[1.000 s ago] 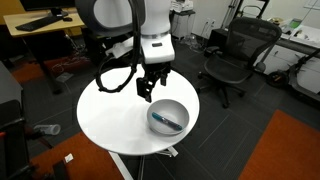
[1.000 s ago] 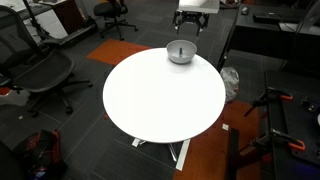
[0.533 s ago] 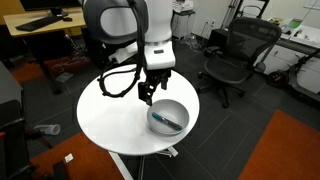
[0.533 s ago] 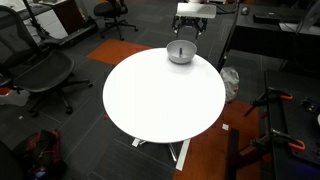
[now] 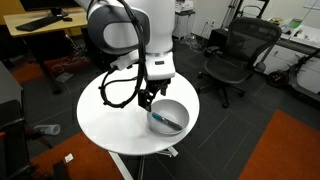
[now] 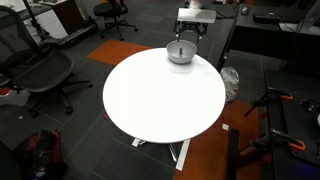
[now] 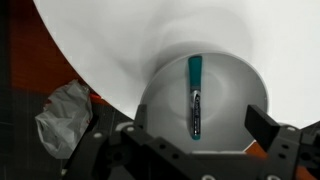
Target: Take the marker out of the grey bowl and put it on the table
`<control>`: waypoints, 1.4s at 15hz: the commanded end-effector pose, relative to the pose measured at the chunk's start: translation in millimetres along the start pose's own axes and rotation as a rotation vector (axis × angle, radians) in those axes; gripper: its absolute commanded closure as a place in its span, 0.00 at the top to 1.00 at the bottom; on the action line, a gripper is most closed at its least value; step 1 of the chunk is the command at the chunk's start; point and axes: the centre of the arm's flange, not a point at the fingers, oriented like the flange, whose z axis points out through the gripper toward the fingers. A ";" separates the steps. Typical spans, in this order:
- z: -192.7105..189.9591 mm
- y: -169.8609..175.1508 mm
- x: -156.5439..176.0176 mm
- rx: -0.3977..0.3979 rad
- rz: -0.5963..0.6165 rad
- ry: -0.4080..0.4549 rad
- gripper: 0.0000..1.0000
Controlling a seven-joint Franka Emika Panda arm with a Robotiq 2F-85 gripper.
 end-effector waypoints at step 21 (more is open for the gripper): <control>58.9 -23.7 37.9 0.035 -0.046 0.014 0.65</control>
